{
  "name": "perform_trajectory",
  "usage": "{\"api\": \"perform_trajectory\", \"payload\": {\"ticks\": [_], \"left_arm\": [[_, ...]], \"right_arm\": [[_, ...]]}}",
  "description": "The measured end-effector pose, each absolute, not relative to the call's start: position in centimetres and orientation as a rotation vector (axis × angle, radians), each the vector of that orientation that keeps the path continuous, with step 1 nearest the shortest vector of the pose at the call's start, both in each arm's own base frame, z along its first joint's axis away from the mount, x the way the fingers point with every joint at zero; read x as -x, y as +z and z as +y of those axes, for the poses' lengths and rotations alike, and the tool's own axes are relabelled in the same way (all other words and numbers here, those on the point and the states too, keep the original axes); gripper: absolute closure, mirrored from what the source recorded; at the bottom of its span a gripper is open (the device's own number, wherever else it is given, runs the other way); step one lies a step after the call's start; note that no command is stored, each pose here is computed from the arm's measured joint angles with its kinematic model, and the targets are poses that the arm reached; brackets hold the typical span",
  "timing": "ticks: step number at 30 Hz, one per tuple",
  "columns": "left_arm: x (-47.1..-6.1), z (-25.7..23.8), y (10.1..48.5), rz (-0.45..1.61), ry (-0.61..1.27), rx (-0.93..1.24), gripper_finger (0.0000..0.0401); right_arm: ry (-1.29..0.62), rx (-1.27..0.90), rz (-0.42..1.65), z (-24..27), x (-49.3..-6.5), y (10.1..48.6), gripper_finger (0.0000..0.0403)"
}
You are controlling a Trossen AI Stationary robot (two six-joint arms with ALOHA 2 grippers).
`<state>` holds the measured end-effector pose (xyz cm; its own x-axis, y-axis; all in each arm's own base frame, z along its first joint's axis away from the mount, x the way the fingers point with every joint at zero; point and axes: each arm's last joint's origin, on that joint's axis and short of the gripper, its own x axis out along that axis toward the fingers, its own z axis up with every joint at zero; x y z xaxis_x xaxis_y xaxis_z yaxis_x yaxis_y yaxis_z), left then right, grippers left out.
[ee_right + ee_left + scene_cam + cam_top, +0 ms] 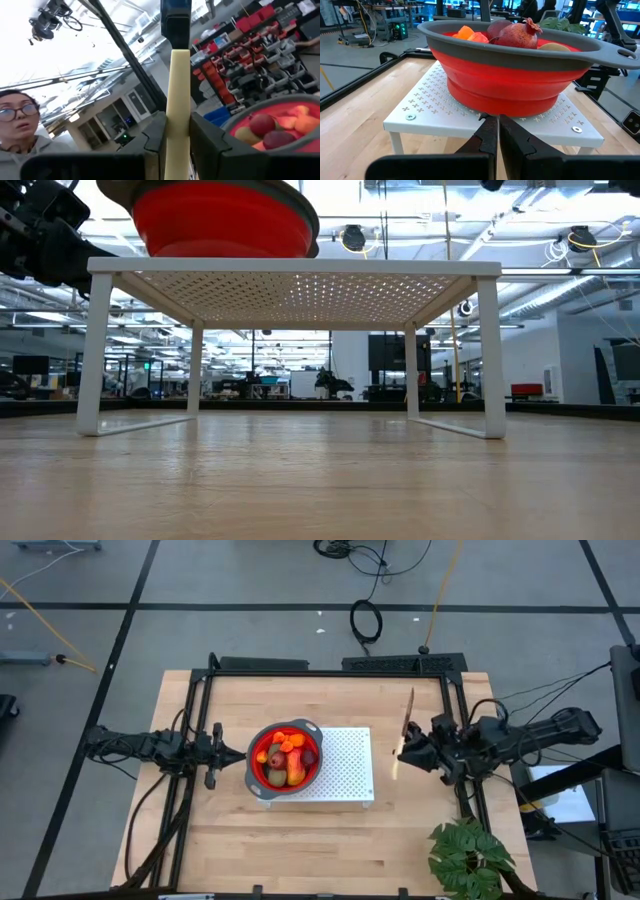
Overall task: Pick & Place Fruit
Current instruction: Put the yellow table knife on the shelf to the right of the red strainer bowl
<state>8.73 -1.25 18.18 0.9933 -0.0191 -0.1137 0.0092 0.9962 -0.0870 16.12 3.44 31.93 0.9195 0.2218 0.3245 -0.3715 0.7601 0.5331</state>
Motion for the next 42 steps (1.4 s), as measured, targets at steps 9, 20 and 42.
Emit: {"api": "perform_trajectory", "payload": {"ticks": [9, 20, 42], "left_arm": [[-8.7, -1.2, 18.2, 0.115, -0.014, 0.086, 0.0382], [-8.7, -1.3, 18.1, 0.119, -0.033, 0.078, 0.0382], [-8.7, -1.4, 17.9, 0.145, -0.064, 0.074, 0.0382]], "right_arm": [[0.205, -0.787, -0.189, 3.4, -17.7, 30.7, 0.0348], [-0.005, -1.010, -0.070, 3.4, -20.0, 28.4, 0.0348], [-0.405, -1.309, 0.372, 4.8, -25.8, 35.4, 0.0348]]}}
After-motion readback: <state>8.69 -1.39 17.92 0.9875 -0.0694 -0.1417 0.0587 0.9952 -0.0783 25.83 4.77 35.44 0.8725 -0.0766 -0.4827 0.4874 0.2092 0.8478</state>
